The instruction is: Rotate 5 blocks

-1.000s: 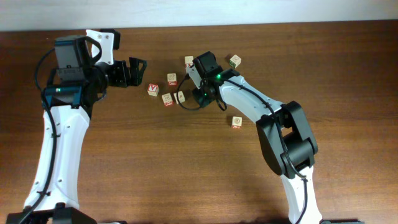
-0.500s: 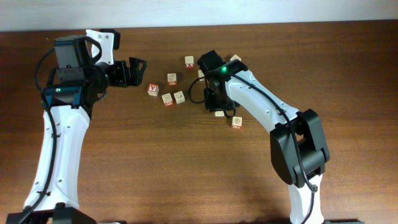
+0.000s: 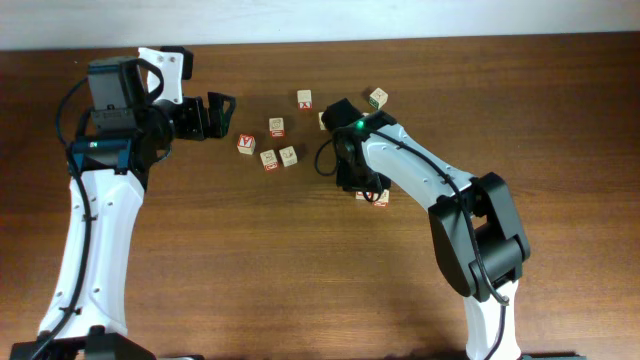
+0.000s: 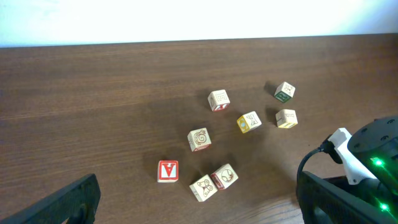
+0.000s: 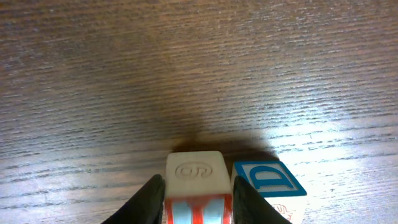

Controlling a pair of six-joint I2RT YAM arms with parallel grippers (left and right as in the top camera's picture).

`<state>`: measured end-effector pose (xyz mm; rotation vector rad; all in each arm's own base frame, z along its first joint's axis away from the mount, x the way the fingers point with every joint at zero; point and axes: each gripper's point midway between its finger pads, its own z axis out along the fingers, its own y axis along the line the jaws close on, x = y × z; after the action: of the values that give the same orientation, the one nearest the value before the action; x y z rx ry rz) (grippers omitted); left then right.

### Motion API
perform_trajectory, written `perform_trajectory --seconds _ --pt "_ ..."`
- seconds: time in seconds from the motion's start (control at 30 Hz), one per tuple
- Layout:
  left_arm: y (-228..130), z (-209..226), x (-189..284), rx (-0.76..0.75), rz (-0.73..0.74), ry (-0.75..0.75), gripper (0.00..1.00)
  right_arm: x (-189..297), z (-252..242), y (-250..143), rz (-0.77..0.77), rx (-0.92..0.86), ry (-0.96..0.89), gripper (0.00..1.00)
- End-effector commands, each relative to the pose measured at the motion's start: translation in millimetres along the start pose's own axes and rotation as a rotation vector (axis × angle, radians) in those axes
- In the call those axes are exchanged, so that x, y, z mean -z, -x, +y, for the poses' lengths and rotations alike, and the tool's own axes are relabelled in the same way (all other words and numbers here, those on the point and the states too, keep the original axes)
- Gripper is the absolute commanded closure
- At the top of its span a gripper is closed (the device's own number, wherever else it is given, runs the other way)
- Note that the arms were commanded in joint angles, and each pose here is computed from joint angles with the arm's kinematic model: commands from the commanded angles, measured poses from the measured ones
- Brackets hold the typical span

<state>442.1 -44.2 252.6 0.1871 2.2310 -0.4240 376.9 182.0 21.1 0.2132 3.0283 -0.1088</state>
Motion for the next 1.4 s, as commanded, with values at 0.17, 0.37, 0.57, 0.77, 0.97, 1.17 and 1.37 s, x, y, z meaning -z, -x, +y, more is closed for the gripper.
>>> perform_trajectory --seconds 0.17,0.37,0.57,0.77,0.97,1.17,1.37 --pt "6.6 -1.6 0.7 -0.022 -0.013 -0.007 0.01 16.1 3.9 8.8 -0.031 0.064 0.002 0.61" --pt "6.6 -1.6 0.7 -0.022 -0.013 -0.007 0.01 81.8 65.2 50.0 -0.194 0.32 0.235 0.53" --pt "6.5 -1.6 0.7 -0.022 -0.013 -0.007 0.01 82.3 134.9 78.6 -0.418 0.477 0.358 0.38" --pt "6.5 -1.6 0.7 -0.022 -0.013 -0.007 0.01 38.4 162.4 71.5 -0.403 0.585 0.374 0.37" --pt "6.5 -1.6 0.7 -0.022 -0.013 -0.007 0.01 12.3 170.7 65.2 -0.382 0.619 0.364 0.37" --pt "6.5 -1.6 0.7 -0.022 -0.013 -0.007 0.01 -2.7 172.6 64.6 -0.374 0.62 0.353 0.44" --pt "6.6 -1.6 0.7 -0.022 -0.013 -0.007 0.01 -7.5 172.6 63.9 -0.368 0.62 0.35 0.55"
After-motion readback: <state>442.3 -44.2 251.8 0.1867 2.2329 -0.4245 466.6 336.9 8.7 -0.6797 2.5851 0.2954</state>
